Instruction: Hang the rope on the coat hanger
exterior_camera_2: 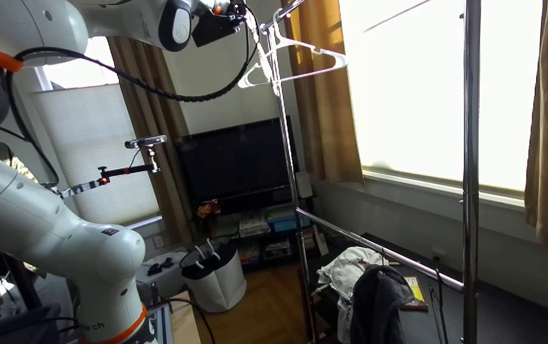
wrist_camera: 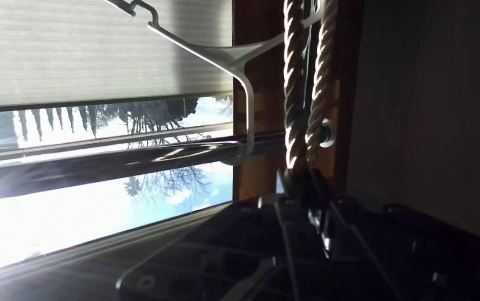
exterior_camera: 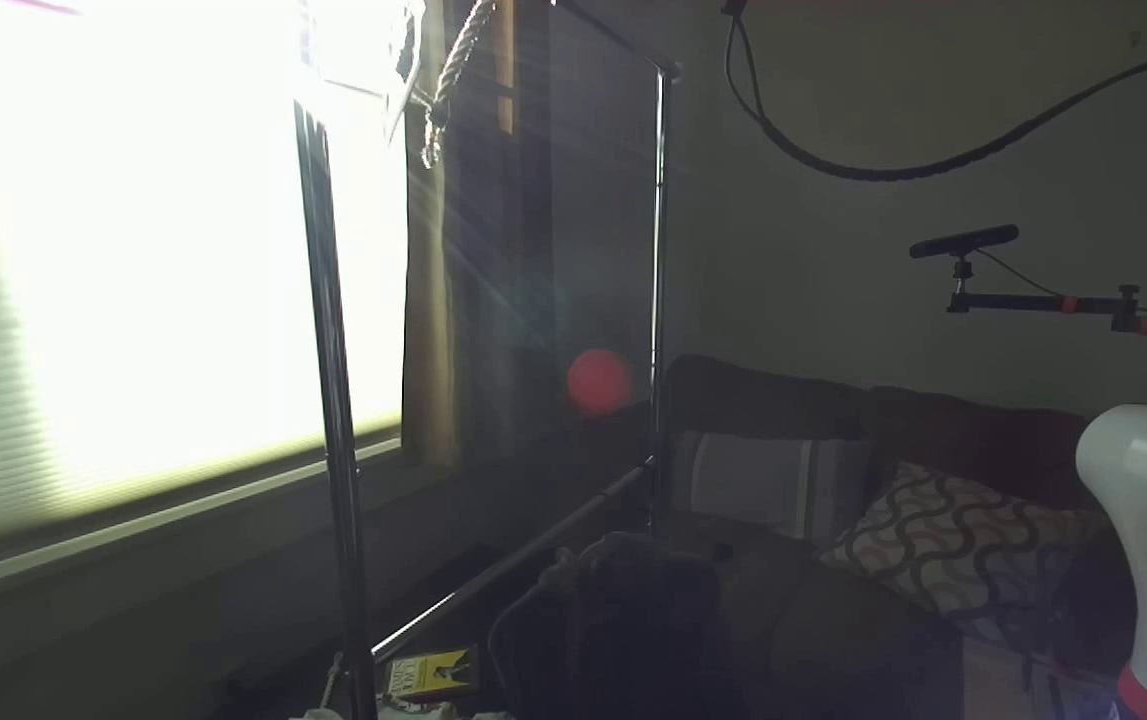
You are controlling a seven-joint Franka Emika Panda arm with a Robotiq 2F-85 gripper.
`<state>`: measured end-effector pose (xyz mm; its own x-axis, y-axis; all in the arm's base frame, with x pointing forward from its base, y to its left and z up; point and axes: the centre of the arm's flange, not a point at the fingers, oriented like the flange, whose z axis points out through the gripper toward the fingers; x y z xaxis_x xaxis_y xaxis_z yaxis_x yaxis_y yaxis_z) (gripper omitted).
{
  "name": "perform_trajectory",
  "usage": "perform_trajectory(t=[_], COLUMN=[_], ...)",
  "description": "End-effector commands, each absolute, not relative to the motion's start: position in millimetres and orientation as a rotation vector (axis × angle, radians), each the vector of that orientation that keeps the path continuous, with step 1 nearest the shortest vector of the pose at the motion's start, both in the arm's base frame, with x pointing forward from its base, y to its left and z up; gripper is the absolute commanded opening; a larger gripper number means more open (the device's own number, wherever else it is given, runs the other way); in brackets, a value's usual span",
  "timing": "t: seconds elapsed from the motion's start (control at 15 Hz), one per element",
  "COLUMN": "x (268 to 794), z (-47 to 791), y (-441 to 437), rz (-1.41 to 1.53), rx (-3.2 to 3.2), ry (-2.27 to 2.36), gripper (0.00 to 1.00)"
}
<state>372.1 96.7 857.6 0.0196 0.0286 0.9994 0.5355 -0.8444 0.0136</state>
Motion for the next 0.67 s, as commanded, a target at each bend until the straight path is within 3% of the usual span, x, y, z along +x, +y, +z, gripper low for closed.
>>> perform_trajectory(t=[0.0,0.6], x=[381.0,421.1], z=[850.4,815.4], y=[110.9,161.9], rz=[-1.857,-1.807], rx=[-1.862,-1.881], ry=[-0.590,-0.699], gripper=[0.03,0.03])
